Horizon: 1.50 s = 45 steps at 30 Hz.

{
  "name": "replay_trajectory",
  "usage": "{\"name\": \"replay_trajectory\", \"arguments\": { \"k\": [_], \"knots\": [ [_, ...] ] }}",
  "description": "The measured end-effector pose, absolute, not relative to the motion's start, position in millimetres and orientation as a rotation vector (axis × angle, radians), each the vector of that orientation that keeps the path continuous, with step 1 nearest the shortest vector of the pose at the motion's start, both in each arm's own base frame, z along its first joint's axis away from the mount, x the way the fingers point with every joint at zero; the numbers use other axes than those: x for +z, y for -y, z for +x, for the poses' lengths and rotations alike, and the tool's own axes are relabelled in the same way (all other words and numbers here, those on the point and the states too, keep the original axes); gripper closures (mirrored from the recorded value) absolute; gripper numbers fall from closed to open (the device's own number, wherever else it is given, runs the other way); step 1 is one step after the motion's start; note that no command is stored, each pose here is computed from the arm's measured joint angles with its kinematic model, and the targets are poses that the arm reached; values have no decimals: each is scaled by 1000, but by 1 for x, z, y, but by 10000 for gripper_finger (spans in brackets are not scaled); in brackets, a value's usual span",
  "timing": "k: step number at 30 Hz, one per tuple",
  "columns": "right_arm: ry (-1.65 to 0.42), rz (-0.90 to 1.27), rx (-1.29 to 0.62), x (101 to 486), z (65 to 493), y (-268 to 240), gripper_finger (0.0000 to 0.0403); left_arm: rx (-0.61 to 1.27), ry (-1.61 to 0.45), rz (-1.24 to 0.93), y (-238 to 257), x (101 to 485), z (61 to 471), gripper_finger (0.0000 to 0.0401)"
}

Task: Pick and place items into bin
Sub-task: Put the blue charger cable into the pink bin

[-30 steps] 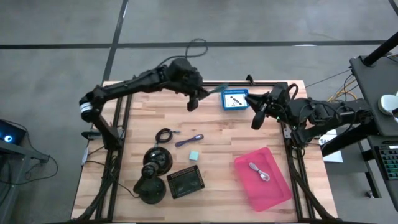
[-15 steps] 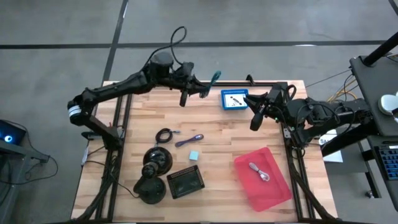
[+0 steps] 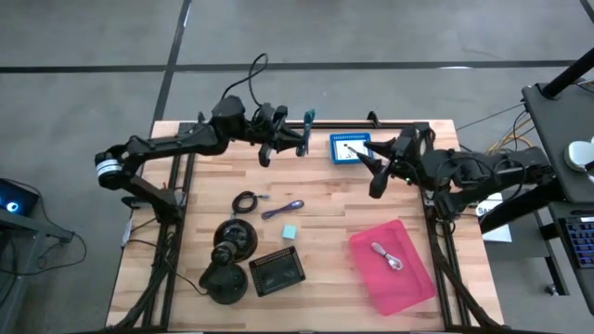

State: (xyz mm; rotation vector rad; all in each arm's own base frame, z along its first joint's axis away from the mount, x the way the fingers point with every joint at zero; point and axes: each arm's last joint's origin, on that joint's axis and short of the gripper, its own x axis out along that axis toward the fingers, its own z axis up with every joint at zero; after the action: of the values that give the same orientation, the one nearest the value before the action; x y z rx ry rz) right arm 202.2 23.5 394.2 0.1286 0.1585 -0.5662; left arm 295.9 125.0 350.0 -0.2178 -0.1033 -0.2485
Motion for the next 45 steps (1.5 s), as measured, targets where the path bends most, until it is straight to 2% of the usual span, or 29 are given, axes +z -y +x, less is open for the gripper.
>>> {"name": "replay_trajectory", "arguments": {
  "k": [5,11,23,30,45],
  "knots": [
    [-157,133,-593,390,216,-21,196,-246,88,-230,-125,344,296,399],
    [-137,132,-620,385,235,-17,176,-246,88,-230,-125,344,296,399],
    [-68,153,-661,382,257,-5,172,-243,79,-234,-125,340,296,399],
    [-22,155,-462,387,268,5,173,-251,75,-234,-124,339,296,399],
    [-15,138,-473,383,276,25,172,-257,60,-242,-125,334,297,399]
  ]
}}
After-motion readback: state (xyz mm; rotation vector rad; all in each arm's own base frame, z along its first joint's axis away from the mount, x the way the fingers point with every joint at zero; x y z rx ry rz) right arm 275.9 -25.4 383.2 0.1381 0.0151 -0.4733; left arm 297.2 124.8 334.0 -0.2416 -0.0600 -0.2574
